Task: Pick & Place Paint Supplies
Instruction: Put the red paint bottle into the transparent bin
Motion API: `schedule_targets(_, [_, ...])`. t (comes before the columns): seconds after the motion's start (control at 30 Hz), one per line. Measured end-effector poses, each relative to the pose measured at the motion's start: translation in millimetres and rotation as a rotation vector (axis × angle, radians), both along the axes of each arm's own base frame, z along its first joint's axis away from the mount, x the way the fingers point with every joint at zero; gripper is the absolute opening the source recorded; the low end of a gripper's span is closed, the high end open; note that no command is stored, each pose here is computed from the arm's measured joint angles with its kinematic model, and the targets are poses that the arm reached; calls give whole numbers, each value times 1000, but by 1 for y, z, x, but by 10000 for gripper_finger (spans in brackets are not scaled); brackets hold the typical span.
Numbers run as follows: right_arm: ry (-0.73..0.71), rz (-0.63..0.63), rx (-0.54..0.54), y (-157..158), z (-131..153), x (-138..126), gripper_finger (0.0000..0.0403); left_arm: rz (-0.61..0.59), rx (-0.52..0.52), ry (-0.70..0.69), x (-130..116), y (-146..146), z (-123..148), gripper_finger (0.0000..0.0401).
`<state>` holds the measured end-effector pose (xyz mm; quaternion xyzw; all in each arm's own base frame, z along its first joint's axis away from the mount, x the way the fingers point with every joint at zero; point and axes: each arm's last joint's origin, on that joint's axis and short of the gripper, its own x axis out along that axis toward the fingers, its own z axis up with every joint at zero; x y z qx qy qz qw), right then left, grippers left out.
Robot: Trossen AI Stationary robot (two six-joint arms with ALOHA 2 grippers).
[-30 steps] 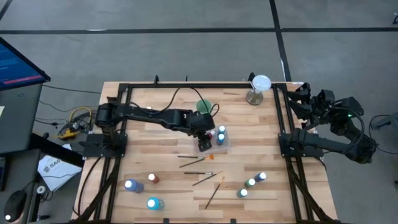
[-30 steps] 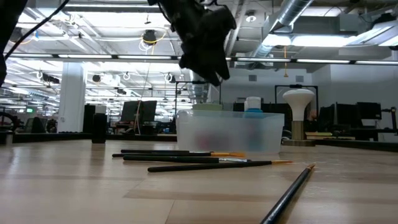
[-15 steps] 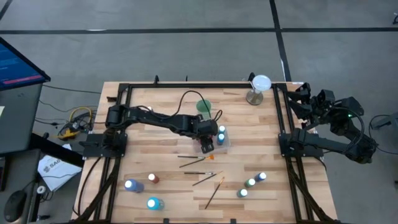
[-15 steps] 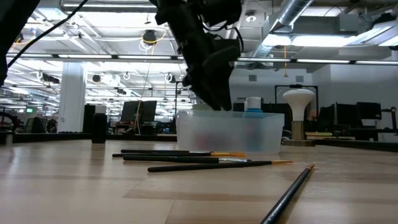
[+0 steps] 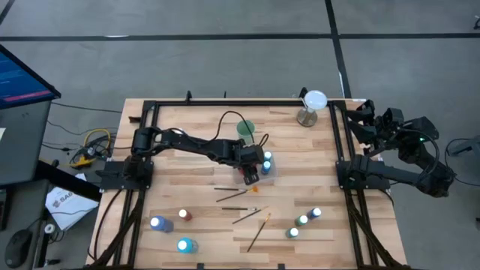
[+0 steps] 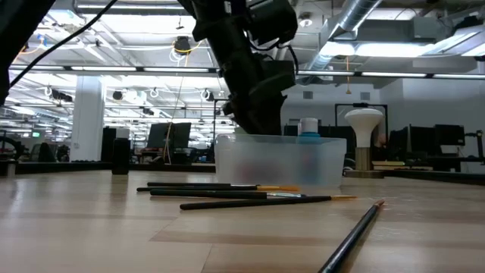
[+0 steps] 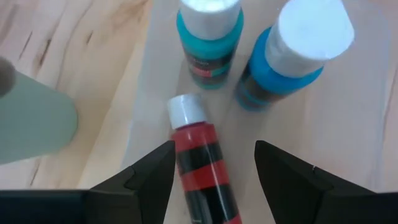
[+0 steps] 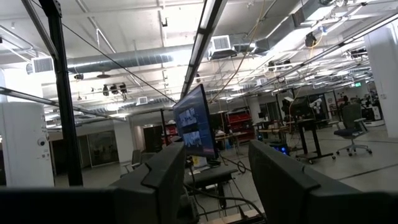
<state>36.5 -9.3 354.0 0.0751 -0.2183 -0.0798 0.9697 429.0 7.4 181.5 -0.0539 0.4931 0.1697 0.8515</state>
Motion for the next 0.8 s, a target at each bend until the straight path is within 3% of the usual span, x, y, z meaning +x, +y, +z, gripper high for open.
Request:
schedule_targets(0.3, [0, 0, 0, 0, 0, 0, 172, -6, -8, 31, 4, -1, -16, 214])
schedule_targets(0.8, [0, 0, 0, 0, 0, 0, 172, 1, 0, 38, 5, 0, -20, 214])
